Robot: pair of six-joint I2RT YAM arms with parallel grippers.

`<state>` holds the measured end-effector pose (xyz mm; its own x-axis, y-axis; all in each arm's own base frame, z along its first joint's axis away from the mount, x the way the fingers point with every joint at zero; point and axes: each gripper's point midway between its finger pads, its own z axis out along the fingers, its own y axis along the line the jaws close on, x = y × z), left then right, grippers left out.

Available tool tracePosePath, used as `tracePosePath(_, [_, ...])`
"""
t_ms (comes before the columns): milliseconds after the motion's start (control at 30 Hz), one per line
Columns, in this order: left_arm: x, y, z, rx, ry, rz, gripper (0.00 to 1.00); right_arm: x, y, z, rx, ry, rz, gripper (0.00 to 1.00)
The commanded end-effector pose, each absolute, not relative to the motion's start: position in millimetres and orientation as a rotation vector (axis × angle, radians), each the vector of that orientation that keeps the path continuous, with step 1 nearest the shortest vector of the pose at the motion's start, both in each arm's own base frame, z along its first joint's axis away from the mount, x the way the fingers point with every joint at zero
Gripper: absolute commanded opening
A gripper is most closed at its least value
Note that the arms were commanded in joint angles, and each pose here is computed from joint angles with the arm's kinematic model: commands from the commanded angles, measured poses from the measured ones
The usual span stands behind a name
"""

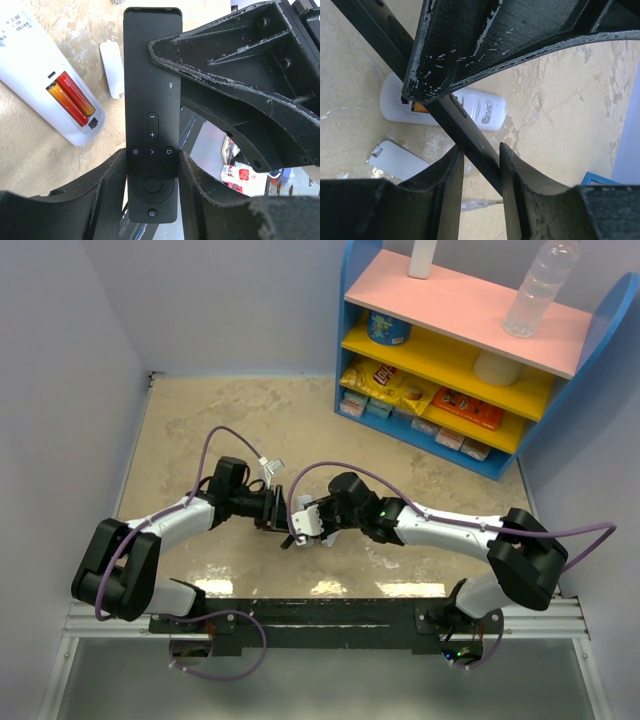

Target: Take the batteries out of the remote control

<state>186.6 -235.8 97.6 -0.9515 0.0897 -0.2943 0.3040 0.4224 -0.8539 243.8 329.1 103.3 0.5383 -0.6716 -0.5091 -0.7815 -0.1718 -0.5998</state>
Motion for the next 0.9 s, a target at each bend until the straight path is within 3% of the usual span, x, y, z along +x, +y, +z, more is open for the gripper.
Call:
tracePosePath(0, [170.0, -243.1, 109.7, 0.445, 2.451, -1.665, 0.0, 282.9, 313.0, 118.7, -1.772, 1.244, -0.01, 0.36])
tracePosePath(500, [178.2, -239.5, 102.9, 0.412, 2.487, -1.607, 0.0, 285.9, 312.9, 122.1, -1.734, 1.279, 0.011, 0.4])
tracePosePath(867, [213.8, -217.3, 88.0, 0.263, 2.553, -1.314, 0.0, 285.8, 305.8, 129.5, -1.59, 1.415, 0.066, 0.41])
